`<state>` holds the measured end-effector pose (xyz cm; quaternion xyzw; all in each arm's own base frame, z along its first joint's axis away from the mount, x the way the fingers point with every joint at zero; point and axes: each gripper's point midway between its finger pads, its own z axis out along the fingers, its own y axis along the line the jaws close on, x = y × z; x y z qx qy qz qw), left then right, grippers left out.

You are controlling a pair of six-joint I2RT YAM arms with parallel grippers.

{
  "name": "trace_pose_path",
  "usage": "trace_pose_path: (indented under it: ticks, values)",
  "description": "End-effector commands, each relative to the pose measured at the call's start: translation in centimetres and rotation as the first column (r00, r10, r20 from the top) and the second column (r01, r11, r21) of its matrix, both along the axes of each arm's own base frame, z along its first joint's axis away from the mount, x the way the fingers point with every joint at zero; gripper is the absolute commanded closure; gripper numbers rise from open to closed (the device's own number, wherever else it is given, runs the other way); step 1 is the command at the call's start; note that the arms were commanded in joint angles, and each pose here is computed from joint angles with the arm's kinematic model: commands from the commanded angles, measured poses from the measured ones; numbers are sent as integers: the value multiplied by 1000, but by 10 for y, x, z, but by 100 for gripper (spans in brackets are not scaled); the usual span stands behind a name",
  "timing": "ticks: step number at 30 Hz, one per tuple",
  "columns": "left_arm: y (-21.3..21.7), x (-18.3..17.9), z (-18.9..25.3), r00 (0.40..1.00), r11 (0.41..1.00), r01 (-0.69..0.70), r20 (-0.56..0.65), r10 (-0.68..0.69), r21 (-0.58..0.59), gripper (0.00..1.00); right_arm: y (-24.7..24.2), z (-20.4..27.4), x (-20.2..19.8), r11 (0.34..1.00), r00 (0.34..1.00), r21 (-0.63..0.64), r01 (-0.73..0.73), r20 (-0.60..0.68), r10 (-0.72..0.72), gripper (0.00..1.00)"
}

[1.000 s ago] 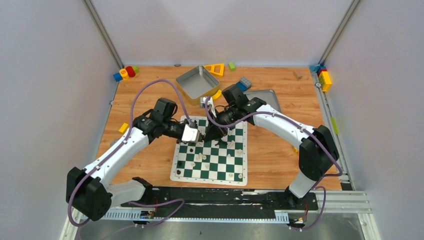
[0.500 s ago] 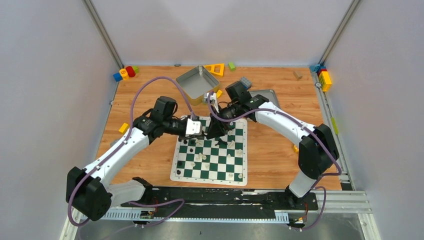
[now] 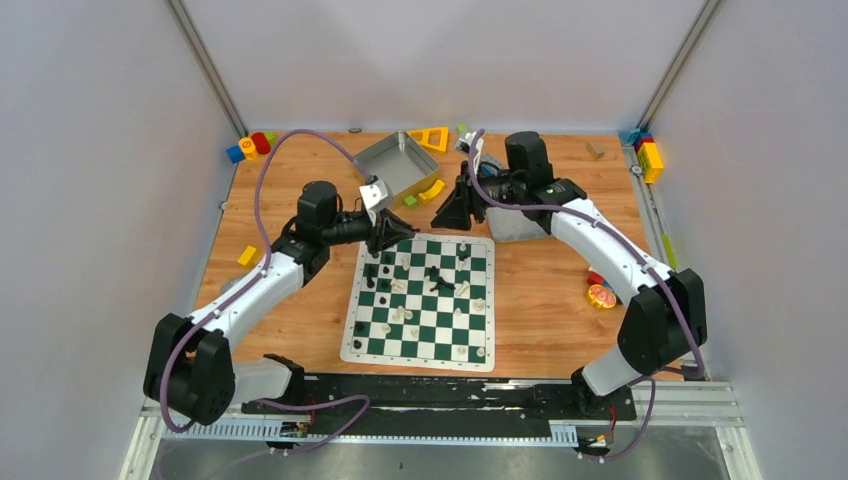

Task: Set up the chess pieces on the board
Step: Place the chess piece on the chessboard.

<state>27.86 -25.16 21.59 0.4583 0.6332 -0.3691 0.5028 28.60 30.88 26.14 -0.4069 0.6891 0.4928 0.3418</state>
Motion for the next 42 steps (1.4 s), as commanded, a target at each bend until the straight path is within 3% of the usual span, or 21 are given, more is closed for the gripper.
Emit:
trace_pose_path:
  ticks: [1,12,23,42]
  values:
    - [-8,16,32,996,980,-69,-69,57,-188,100,3,13,17,995,995,74,60,-87,-54,52]
    - [-15,14,40,991,954,-69,-128,33,-292,100,15,-2,24,993,966,113,17,-259,13,53]
    - [-14,13,37,992,953,-69,-121,35,-294,100,19,5,13,986,960,157,-60,-260,100,59]
    - [-14,8,34,993,955,-56,-113,24,-291,100,26,4,14,982,953,168,-81,-275,126,68]
